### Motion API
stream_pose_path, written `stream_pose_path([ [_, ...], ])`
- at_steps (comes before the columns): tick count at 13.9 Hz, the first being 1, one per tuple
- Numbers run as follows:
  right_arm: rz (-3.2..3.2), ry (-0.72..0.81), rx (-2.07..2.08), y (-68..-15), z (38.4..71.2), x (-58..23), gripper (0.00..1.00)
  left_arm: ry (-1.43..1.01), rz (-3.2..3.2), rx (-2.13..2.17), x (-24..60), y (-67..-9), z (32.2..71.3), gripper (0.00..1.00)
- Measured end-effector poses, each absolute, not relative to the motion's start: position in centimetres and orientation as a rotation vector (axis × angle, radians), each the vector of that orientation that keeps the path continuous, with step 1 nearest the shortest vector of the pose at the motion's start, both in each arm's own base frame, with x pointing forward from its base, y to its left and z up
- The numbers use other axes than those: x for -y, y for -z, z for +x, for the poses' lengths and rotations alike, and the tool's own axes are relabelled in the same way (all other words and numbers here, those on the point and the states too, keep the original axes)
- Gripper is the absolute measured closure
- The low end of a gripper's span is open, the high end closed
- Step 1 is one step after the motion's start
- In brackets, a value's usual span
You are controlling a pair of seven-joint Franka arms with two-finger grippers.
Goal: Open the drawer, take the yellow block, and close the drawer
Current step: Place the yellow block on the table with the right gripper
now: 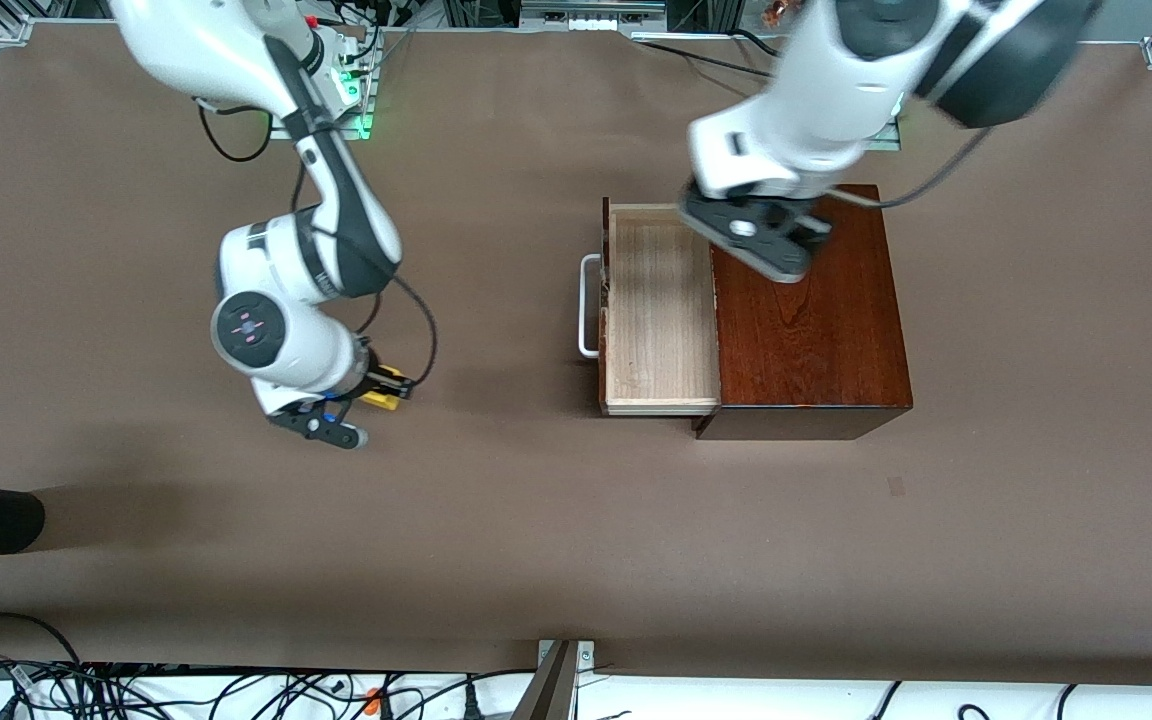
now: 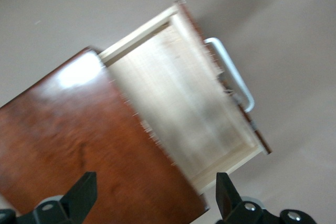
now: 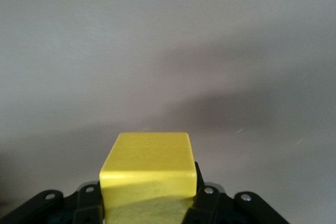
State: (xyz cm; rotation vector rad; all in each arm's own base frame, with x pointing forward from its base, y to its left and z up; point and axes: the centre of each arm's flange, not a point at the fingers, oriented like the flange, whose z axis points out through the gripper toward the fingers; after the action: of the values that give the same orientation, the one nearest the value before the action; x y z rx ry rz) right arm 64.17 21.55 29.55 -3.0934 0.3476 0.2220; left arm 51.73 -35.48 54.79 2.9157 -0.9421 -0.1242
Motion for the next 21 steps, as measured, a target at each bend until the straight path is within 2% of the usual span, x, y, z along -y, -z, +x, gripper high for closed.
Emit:
stream_pose_path([
  [5,-3.099,-0.256,-0.06,-25.5,65.3,-14.6,0.44,0.084,2.635,1.517,46.5,-50.1,46.6,0.0],
  [9,-3.111,-0.106,0.099,-19.8,65.0,-9.4,0.44,0.08,2.306,1.932,48.6,-44.9,47.5,0.0],
  [14,-3.117,-0.104,0.079,-18.1,64.3,-7.8,0.44,0.079,2.025,2.255,51.3,-39.3,47.6,0.0],
  [16,-3.118,-0.1,-0.002,-18.4,64.3,-7.8,0.3,0.097,1.986,2.298,53.0,-37.5,46.7,0.0],
  [18,-3.11,-0.097,-0.089,-19.5,64.4,-8.4,0.07,0.103,1.979,2.299,53.5,-35.8,46.8,0.0],
  [19,-3.104,-0.097,-0.102,-20.5,64.5,-8.7,0.01,0.114,1.982,2.302,53.4,-34.9,47.1,0.0],
  [21,-3.09,-0.078,-0.103,-23.9,64.9,-8.9,0.0,0.122,1.994,2.37,53.1,-33.5,47.8,0.0],
])
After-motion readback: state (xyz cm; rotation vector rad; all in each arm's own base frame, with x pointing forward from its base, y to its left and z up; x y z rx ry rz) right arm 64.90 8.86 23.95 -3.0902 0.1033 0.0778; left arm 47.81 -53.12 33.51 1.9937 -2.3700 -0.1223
